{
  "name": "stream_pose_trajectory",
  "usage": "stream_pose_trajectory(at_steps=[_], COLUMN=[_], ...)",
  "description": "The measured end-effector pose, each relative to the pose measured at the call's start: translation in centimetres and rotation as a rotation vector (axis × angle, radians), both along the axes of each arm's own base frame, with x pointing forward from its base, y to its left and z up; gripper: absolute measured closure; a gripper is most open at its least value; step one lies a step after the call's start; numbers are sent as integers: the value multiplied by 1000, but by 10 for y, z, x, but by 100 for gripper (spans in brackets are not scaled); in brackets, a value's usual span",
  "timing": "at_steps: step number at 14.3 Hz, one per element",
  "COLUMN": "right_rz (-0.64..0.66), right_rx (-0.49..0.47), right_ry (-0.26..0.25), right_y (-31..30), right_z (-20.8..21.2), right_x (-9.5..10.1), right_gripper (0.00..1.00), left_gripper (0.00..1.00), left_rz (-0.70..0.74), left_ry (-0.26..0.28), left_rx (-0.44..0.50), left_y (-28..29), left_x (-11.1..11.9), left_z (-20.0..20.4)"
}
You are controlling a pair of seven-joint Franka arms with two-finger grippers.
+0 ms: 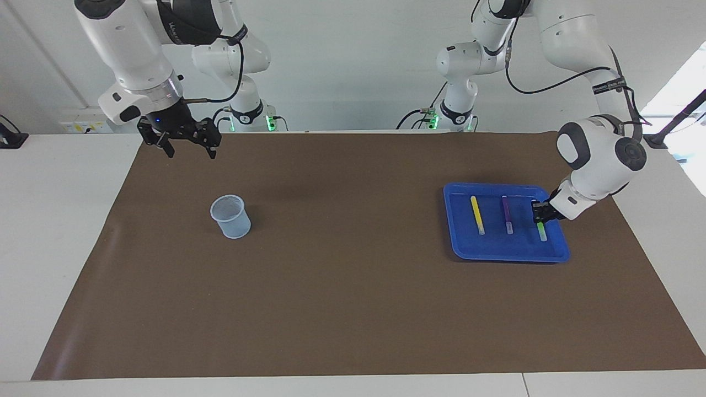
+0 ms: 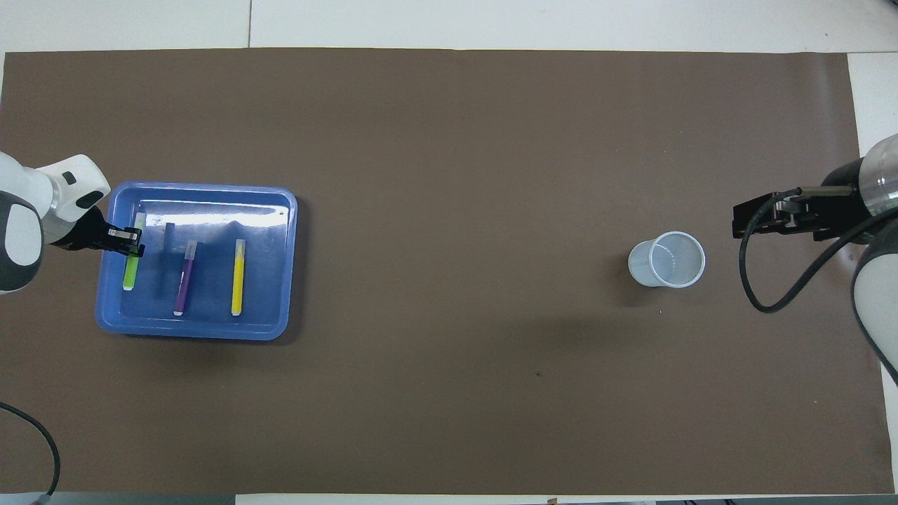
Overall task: Transfer and insert pens with both arms
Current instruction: 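Reach the left gripper into the tray and grasp the green pen, then lift the green pen with the left gripper while the right gripper approaches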
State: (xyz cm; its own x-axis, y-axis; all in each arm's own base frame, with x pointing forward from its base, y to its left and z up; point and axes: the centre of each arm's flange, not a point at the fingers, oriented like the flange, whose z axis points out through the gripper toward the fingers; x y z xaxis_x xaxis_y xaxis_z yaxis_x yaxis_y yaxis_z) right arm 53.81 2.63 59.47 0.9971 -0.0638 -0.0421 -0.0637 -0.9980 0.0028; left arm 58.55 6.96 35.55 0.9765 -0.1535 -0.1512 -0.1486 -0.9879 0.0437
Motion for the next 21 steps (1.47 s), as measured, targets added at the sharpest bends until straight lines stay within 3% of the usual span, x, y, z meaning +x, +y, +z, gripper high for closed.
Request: stream_pose_trajectory(at_steps=[4,7,10,13,18,21], right_rz=[1,12,20,28,20,-64], right_rx=[0,12,131,247,455,599], right_ry=[0,0,-23,-29,-55,-67], right_y=[1,8,31,78,179,227], right_z=[0,0,4,7,7,10], right_x=[0,0,1,-2,-17,-28], right_gripper=[0,0,0,0,0,0], left_gripper=[84,84,84,84,84,84], left_rz=[109,365,653,895,1184,1348], left_ry=[83,155,244,371,621,738], left_rx=[17,-10,-78,-178,-259,-315], left_y=[-25,-75,-124,-147,-176,-182], left_x=[10,9,-3,-21,-45,-59], left_z=[61,112,150,184,180,166])
